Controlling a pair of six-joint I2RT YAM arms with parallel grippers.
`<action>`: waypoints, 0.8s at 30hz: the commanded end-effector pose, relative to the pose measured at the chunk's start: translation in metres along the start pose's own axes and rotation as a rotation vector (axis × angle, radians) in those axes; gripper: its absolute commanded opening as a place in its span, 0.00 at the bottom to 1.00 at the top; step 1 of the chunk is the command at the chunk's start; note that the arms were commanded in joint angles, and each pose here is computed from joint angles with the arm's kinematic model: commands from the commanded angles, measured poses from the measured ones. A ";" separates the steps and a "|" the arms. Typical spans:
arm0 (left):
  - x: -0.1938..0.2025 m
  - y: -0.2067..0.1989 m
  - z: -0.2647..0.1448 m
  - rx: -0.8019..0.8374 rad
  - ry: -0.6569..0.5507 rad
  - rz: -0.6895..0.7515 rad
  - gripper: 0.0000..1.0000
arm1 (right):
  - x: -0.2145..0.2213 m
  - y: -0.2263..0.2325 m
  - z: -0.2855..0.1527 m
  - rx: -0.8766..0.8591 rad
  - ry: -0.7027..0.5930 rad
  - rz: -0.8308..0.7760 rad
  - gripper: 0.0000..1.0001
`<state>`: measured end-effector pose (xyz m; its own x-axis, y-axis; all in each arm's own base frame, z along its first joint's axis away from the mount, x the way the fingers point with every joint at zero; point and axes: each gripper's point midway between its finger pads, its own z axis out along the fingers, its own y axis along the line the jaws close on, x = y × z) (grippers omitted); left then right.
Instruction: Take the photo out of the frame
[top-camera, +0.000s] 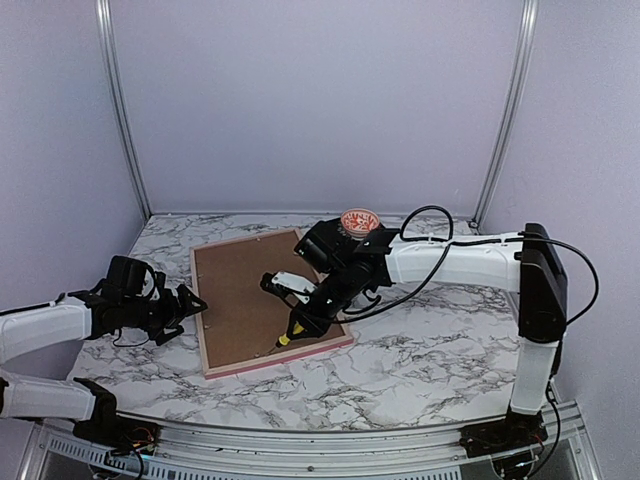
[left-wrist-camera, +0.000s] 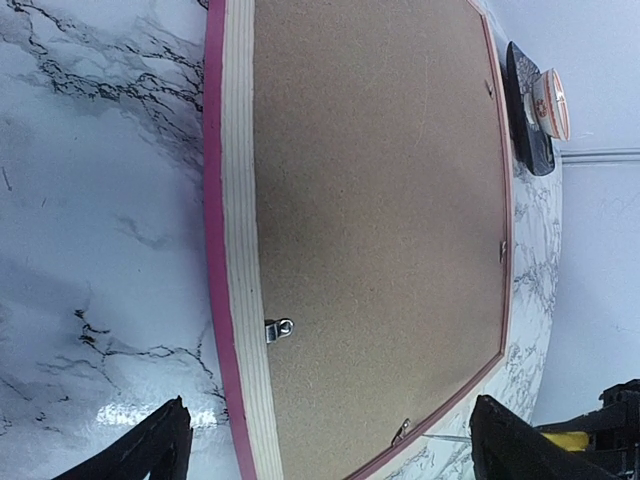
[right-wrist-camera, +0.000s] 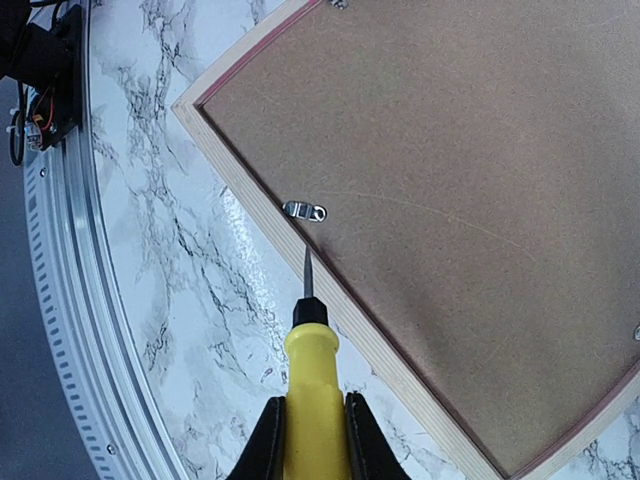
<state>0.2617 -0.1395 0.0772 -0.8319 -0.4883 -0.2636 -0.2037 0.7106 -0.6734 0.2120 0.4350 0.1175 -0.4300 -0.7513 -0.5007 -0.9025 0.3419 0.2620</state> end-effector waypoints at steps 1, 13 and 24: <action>0.001 -0.003 -0.001 0.025 0.000 0.004 0.99 | 0.006 -0.016 0.021 0.056 0.031 0.011 0.00; 0.002 -0.004 0.000 0.030 0.005 0.001 0.99 | -0.021 -0.029 -0.002 0.114 -0.079 0.034 0.00; 0.003 -0.003 0.000 0.031 0.008 -0.002 0.99 | -0.013 -0.023 0.008 0.055 -0.052 0.036 0.00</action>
<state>0.2601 -0.1419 0.0768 -0.8372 -0.4843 -0.2542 -0.1990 0.7026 -0.6832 0.2473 0.4353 0.1176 -0.4651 -0.6987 -0.5436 -0.8811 0.4245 0.2082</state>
